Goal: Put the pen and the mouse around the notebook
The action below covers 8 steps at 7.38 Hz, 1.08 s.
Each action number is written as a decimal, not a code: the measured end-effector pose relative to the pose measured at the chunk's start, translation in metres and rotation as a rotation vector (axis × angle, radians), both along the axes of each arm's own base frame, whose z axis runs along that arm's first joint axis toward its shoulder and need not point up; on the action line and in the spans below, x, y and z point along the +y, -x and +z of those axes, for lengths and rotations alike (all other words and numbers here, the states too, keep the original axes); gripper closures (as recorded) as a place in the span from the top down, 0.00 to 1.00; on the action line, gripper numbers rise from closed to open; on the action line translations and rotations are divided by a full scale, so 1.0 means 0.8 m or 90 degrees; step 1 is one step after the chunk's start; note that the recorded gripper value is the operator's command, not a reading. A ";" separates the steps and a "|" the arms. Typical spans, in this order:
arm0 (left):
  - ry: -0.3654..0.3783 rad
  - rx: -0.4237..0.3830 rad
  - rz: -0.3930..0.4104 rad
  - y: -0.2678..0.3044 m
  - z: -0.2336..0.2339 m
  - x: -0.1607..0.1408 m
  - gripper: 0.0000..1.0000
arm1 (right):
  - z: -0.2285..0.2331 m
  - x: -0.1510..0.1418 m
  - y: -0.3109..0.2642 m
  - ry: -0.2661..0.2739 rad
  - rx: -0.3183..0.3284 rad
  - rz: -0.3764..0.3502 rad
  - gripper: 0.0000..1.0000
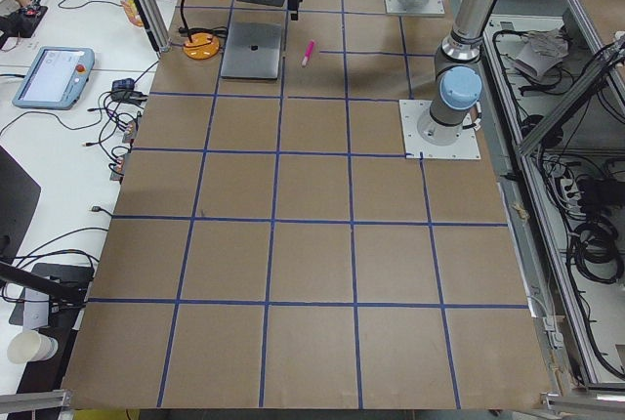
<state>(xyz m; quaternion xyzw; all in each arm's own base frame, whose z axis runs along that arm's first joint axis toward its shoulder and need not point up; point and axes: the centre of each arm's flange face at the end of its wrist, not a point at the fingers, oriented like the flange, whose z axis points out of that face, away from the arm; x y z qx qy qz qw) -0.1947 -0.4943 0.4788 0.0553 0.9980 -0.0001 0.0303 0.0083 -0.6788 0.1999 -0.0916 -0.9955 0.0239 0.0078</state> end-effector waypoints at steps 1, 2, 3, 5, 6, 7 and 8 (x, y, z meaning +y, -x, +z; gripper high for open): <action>0.002 0.000 0.000 0.000 0.001 0.000 1.00 | 0.017 0.002 0.000 0.009 0.002 0.000 1.00; 0.003 0.000 0.001 0.000 0.001 0.000 1.00 | 0.051 0.012 -0.003 0.012 0.003 -0.001 1.00; 0.005 0.001 0.001 0.000 0.001 -0.001 1.00 | 0.099 0.032 -0.017 0.003 0.001 0.003 1.00; 0.009 0.001 0.001 0.000 0.003 -0.002 1.00 | 0.212 0.103 -0.066 -0.028 -0.008 0.008 1.00; 0.011 0.001 0.001 -0.001 0.003 -0.002 1.00 | 0.268 0.151 -0.081 -0.048 -0.016 0.004 1.00; 0.015 0.002 0.001 -0.001 0.005 -0.003 1.00 | 0.313 0.197 -0.090 -0.066 -0.023 0.002 1.00; 0.017 0.002 0.001 -0.001 0.005 -0.004 1.00 | 0.342 0.231 -0.095 -0.074 -0.026 0.000 1.00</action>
